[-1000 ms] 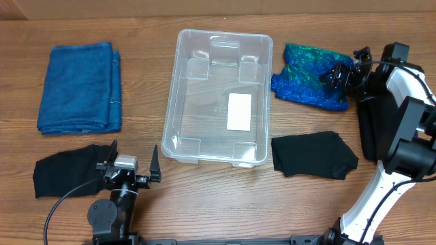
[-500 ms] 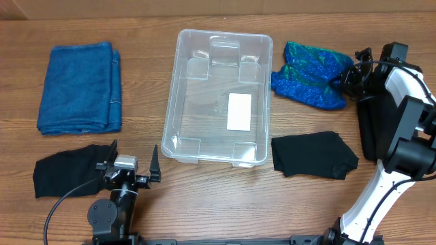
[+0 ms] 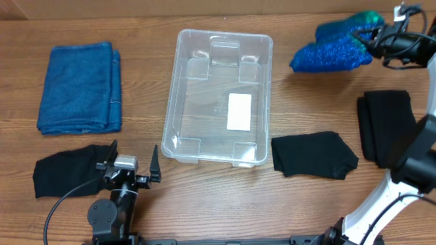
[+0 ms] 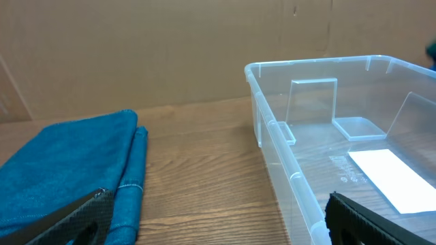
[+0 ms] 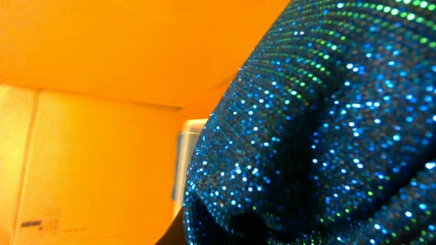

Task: Pack container
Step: 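Lift the fabric and carry it over the clear container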

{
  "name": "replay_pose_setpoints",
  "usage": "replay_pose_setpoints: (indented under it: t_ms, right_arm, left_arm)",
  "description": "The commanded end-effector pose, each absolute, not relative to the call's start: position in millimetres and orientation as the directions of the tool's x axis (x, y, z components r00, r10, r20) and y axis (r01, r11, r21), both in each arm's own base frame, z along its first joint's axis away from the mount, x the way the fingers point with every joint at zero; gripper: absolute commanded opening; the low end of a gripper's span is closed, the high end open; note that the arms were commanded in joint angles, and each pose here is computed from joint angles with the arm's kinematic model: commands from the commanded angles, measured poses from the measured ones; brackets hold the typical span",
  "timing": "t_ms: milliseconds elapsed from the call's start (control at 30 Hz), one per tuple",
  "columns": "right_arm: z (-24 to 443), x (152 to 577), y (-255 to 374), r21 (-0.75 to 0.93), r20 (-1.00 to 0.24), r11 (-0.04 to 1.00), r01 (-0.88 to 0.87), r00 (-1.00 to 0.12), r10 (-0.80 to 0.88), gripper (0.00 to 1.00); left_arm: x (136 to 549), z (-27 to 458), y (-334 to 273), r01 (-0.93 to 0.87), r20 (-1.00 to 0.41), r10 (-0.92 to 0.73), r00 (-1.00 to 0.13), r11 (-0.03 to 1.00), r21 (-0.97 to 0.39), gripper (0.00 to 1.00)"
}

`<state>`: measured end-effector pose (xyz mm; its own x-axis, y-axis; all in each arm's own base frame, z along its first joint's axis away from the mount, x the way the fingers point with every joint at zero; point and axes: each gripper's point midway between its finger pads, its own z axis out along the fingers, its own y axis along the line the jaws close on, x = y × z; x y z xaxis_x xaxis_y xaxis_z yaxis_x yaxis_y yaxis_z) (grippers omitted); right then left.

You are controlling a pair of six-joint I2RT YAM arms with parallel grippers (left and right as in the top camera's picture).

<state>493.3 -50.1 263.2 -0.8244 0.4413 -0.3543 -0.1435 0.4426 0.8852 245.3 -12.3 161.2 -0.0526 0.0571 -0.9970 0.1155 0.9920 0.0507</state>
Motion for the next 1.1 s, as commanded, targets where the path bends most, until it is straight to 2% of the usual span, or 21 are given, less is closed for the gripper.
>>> replay_pose_setpoints:
  t_ms: [0, 133, 233, 367, 533, 900, 1067]
  right_arm:
    - [385.7, 445.7, 13.2, 0.827, -0.533, 0.405, -0.389, -0.773, 0.344, 0.04]
    - [425.7, 406.3, 88.9, 0.768, -0.612, 0.395, -0.505, -0.76, 0.219, 0.04]
    - [408.4, 404.7, 143.3, 0.75, -0.602, 0.429, -0.503, -0.788, 0.129, 0.04]
    - [366.3, 409.6, 208.1, 0.701, -0.576, 0.526, -0.482, -0.817, 0.018, 0.04]
    - [332.8, 424.9, 248.5, 0.647, -0.567, 0.612, -0.454, -0.824, -0.011, 0.04]
    - [244.6, 467.3, 290.2, 0.682, -0.472, 0.618, -0.392, -0.881, -0.038, 0.04]
    - [228.3, 478.6, 294.5, 0.694, -0.457, 0.617, -0.371, -0.889, -0.021, 0.04]
  left_arm:
    - [245.2, 161.4, -10.2, 0.107, -0.996, 0.077, -0.046, 0.992, 0.071, 1.0]
    - [245.2, 161.4, -10.2, 0.107, -0.996, 0.077, -0.046, 0.992, 0.071, 1.0]
    - [245.2, 161.4, -10.2, 0.107, -0.996, 0.077, -0.046, 0.992, 0.071, 1.0]
    - [245.2, 161.4, -10.2, 0.107, -0.996, 0.077, -0.046, 0.992, 0.071, 1.0]
    - [245.2, 161.4, -10.2, 0.107, -0.996, 0.077, -0.046, 0.992, 0.071, 1.0]
    - [245.2, 161.4, -10.2, 0.107, -0.996, 0.077, -0.046, 0.992, 0.071, 1.0]
    - [245.2, 161.4, -10.2, 0.107, -0.996, 0.077, -0.046, 0.992, 0.071, 1.0]
